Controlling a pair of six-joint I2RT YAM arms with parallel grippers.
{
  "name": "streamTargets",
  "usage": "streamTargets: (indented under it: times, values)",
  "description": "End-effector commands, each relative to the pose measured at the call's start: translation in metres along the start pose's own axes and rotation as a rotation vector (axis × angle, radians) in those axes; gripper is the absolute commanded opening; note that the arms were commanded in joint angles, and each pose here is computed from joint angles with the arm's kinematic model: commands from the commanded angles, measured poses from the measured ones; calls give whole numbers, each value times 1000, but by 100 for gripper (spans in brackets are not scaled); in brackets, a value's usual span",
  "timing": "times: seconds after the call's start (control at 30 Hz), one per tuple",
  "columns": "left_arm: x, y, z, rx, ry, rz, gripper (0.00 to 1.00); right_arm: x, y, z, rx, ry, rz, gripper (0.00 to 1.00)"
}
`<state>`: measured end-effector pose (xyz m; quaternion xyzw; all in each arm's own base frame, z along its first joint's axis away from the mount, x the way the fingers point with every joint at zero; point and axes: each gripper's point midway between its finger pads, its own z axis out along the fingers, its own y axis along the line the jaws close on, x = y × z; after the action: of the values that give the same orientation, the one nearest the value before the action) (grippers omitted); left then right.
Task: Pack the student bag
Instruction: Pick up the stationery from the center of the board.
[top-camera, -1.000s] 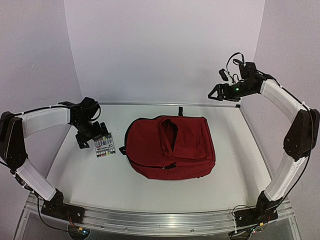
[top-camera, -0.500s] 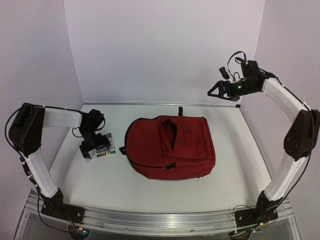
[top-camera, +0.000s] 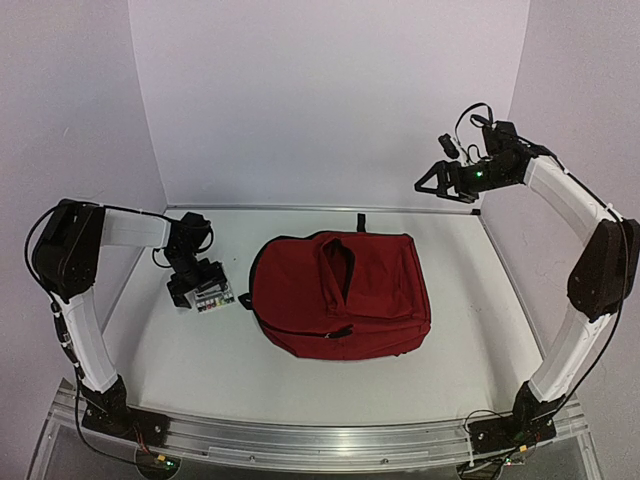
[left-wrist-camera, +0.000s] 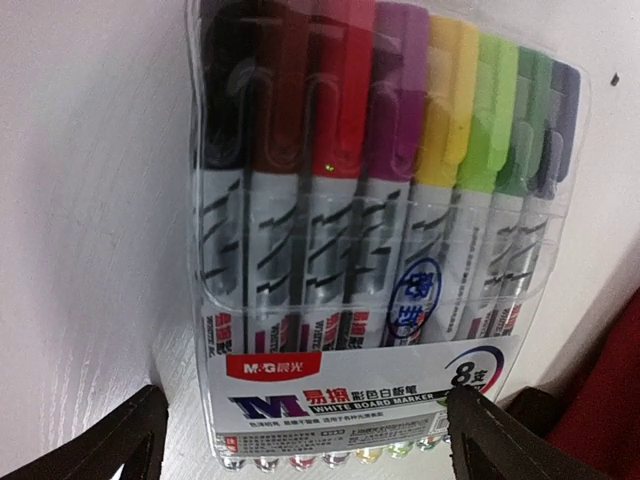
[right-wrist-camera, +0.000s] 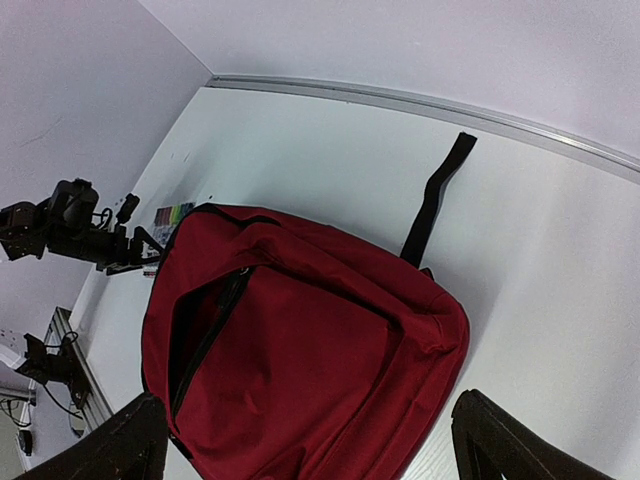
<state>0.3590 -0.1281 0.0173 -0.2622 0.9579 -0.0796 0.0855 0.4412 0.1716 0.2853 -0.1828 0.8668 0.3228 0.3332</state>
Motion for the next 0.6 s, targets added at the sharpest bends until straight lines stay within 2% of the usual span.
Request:
streamTargets:
  times: [0.0,0.17,0.33,0.57]
  values:
    - [-26,-26,-20,73,-67,91,100,-2,14,-9,-37,-14,-6,98]
    - [-43,-29,-35,56,-102,116,100,-1,14,-7,-43,-8,0,98]
    - [-55,-32,-17,82,-80,89,100,-2,11,-5,-42,-6,4,98]
    - [-52,-22,20,-31,25,71,100,-2,10,-3,-37,-3,7,98]
